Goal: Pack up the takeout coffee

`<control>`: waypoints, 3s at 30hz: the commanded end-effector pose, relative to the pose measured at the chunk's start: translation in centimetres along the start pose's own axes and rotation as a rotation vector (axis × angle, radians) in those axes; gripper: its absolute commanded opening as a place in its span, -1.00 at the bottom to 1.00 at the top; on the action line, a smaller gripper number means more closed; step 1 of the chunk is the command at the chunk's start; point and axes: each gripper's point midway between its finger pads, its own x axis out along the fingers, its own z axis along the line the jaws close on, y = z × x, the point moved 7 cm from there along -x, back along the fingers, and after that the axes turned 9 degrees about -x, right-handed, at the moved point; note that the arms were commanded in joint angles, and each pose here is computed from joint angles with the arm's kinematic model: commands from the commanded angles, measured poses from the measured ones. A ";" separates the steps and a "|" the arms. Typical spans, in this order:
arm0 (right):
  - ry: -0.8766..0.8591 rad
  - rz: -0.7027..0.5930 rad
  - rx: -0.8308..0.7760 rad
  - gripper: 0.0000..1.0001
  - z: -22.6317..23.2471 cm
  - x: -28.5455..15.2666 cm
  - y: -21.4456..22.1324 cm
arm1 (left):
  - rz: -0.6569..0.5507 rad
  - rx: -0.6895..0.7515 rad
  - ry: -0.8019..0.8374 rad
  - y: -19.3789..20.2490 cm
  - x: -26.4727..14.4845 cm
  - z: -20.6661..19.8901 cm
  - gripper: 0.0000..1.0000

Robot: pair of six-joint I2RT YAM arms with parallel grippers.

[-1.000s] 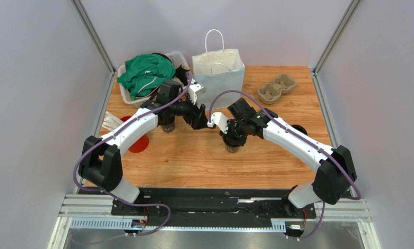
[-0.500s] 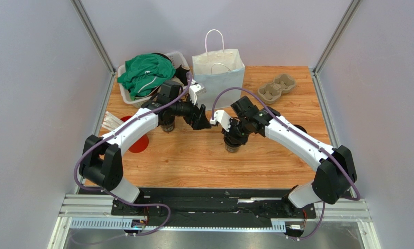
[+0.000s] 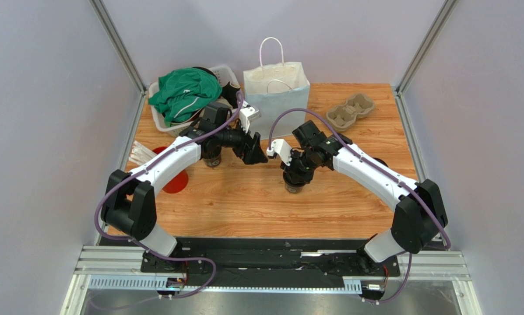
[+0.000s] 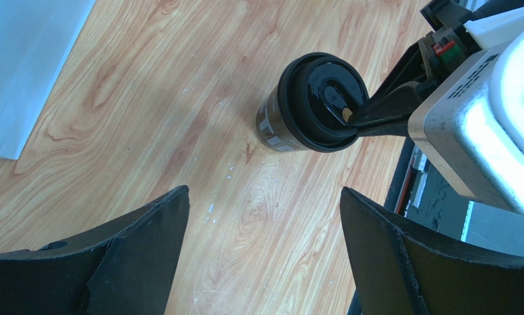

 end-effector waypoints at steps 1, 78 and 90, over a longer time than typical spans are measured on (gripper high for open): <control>0.008 -0.048 -0.021 -1.00 -0.6 -0.7 -1.1 | -0.027 0.019 0.035 -0.5 0.0 -0.2 0.85; 0.464 -0.296 0.296 0.54 -1.5 -12.6 3.1 | 0.278 -0.204 0.145 0.1 10.1 -1.5 0.97; 0.458 -0.287 0.292 0.54 -1.4 -11.9 3.5 | 0.292 -0.221 0.143 0.6 11.8 -1.5 0.97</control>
